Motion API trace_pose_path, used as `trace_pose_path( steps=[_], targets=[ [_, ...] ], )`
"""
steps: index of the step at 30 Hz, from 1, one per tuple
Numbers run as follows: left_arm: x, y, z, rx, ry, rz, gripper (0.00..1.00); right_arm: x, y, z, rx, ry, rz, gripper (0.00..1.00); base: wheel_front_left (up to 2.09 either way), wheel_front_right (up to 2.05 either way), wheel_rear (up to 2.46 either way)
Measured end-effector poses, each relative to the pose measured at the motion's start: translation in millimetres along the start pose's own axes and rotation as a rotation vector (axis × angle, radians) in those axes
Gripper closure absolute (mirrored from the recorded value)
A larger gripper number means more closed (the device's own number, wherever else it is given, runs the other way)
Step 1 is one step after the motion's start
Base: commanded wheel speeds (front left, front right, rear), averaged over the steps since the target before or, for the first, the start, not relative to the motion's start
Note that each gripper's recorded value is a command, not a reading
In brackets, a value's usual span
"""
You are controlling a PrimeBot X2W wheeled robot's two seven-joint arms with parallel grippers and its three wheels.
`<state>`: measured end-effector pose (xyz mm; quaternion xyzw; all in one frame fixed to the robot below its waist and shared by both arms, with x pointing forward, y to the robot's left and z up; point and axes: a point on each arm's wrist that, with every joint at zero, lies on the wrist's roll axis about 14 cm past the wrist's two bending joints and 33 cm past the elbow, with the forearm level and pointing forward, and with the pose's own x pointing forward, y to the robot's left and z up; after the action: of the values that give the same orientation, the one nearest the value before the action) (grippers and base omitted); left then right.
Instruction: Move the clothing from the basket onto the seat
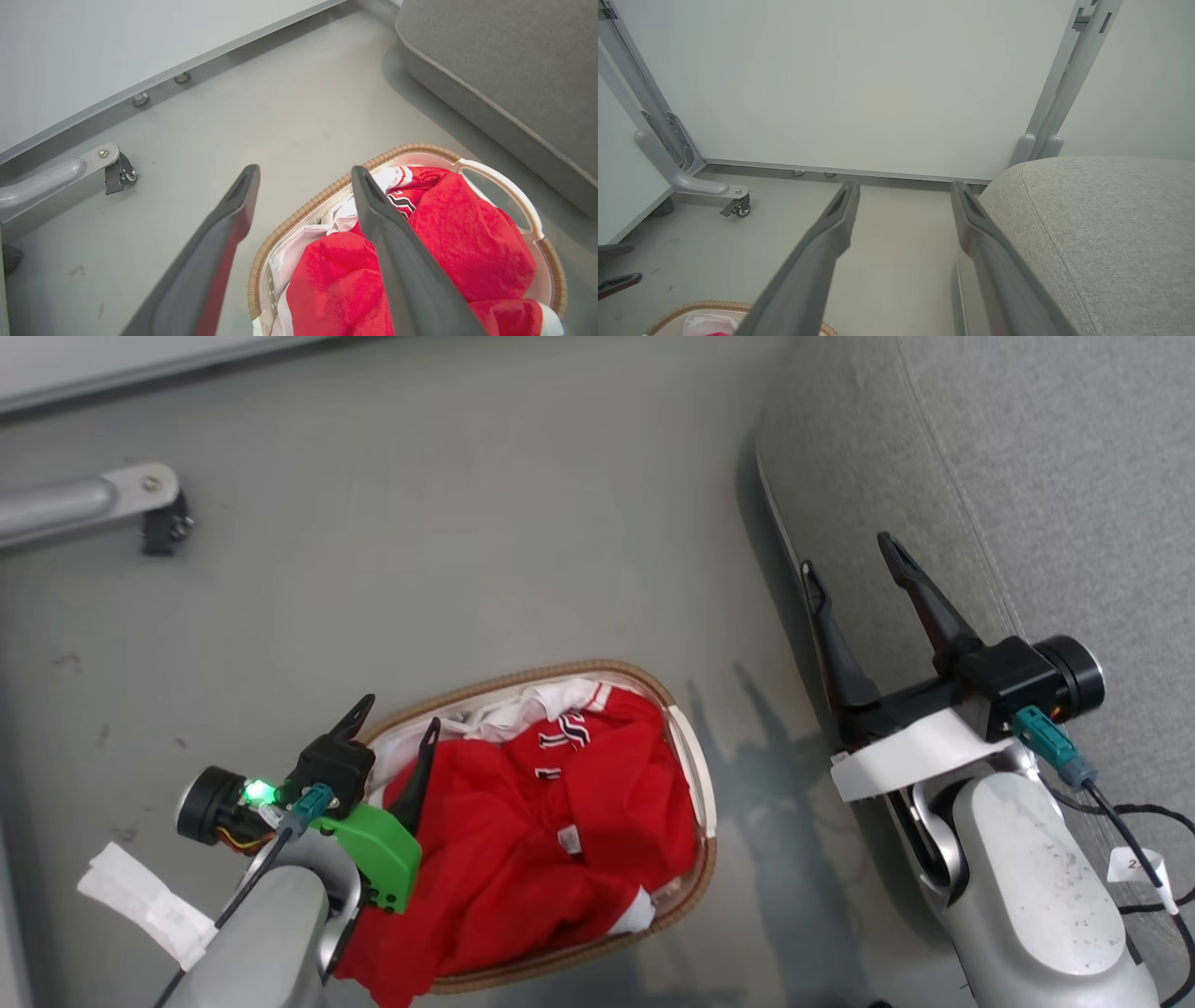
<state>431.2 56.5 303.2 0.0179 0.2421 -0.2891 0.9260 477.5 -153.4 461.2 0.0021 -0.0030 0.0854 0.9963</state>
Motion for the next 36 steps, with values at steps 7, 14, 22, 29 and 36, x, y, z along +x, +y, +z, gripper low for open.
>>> trace_pose_path(
  steps=[7, 14, 22, 29, 36],
  targets=[
    [27.2, -8.1, -60.9, 0.047, 0.17, -0.12, 0.0, 4.7, -11.8, -31.7, -0.002, 0.06, -0.02, 0.0, 0.0, 0.0, 0.0],
    [37.6, -22.9, -126.1, 0.11, 0.35, -0.256, 0.0, 0.9, -23.8, -67.5, -0.001, 0.145, -0.047, 0.0, 0.0, 0.0, 0.0],
    [36.1, -38.5, -182.2, 0.233, 0.524, -0.411, 0.0, -10.0, -32.3, -101.0, -0.005, 0.237, -0.069, 0.0, 0.0, 0.0, 0.0],
    [26.0, -45.9, -205.7, 0.229, 0.641, -0.44, 0.0, -13.0, -32.6, -109.4, -0.003, 0.262, -0.069, 0.0, 0.0, 0.0, 0.0],
    [21.9, -44.1, -198.4, 0.161, 0.65, -0.395, 1.0, -11.4, -29.7, -101.1, 0.002, 0.243, -0.063, 0.0, 0.0, 0.0, 0.0]
  ],
)
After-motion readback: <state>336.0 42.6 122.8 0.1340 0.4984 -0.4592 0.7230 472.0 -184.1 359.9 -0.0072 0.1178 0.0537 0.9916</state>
